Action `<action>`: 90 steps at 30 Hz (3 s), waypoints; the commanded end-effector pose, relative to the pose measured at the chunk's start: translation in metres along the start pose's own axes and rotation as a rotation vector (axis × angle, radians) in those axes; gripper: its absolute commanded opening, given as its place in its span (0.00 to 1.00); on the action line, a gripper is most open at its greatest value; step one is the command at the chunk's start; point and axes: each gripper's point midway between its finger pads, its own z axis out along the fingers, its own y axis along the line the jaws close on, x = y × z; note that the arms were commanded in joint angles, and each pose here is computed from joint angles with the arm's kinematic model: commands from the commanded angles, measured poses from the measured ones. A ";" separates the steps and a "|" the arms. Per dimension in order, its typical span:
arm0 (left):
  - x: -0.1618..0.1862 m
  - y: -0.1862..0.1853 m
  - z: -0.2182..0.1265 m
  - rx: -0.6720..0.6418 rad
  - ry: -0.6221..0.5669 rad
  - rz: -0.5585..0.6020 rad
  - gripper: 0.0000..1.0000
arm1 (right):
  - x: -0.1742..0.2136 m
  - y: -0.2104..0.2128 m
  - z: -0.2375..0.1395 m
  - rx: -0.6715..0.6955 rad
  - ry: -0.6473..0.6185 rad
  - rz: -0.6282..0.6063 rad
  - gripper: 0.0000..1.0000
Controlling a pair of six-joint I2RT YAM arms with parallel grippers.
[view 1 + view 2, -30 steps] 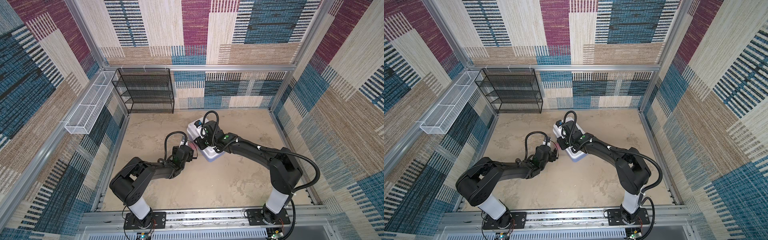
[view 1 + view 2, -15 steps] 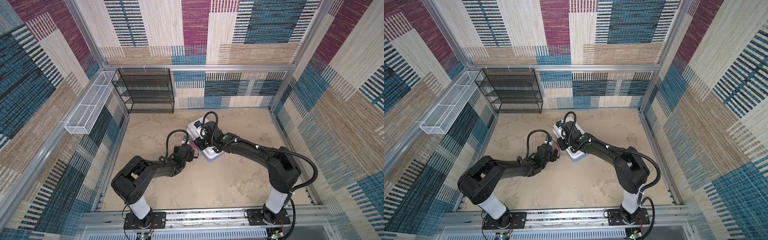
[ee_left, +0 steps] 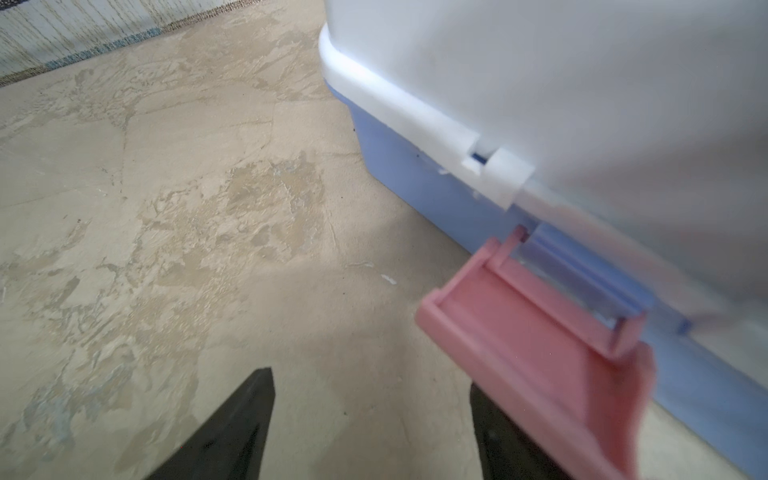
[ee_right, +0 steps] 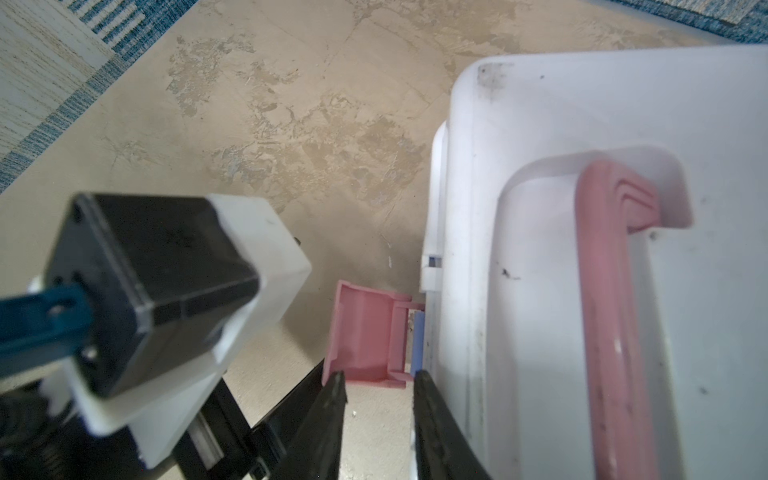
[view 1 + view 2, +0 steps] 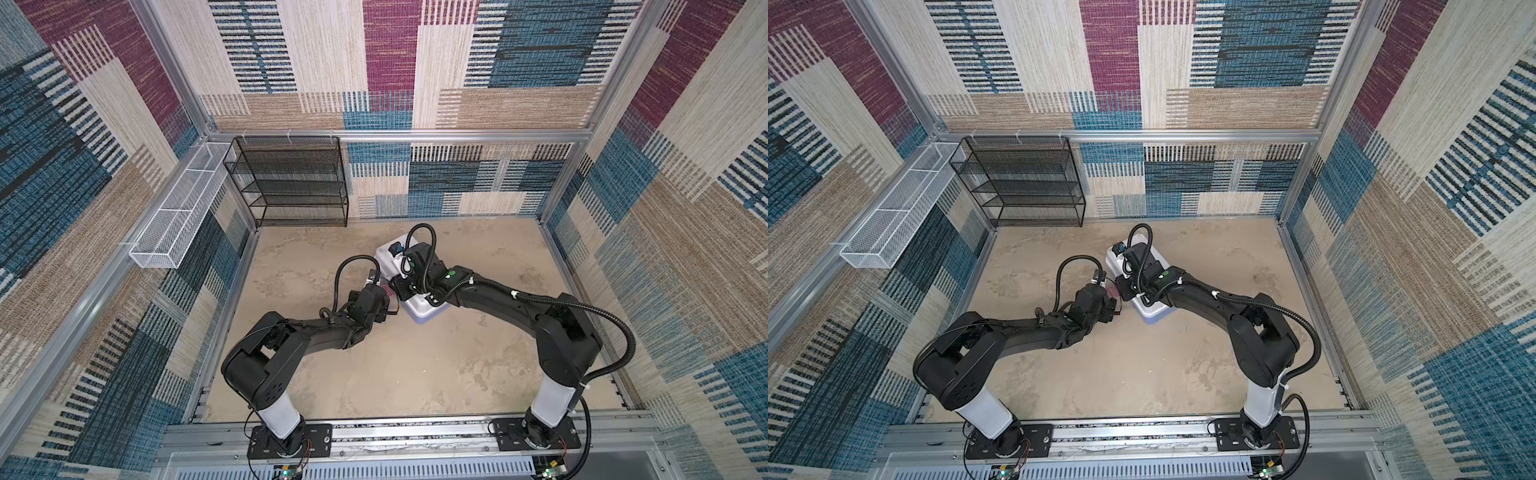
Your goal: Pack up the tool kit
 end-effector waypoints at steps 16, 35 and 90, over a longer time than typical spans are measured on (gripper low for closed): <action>0.001 -0.001 0.001 0.036 0.005 -0.060 0.77 | -0.006 0.002 0.002 -0.007 -0.018 0.015 0.31; -0.009 -0.015 0.008 0.080 0.010 -0.067 0.77 | -0.006 0.001 -0.002 0.003 -0.024 0.018 0.31; -0.013 -0.023 0.015 0.106 0.011 -0.079 0.77 | 0.004 -0.006 0.006 0.032 0.016 0.025 0.24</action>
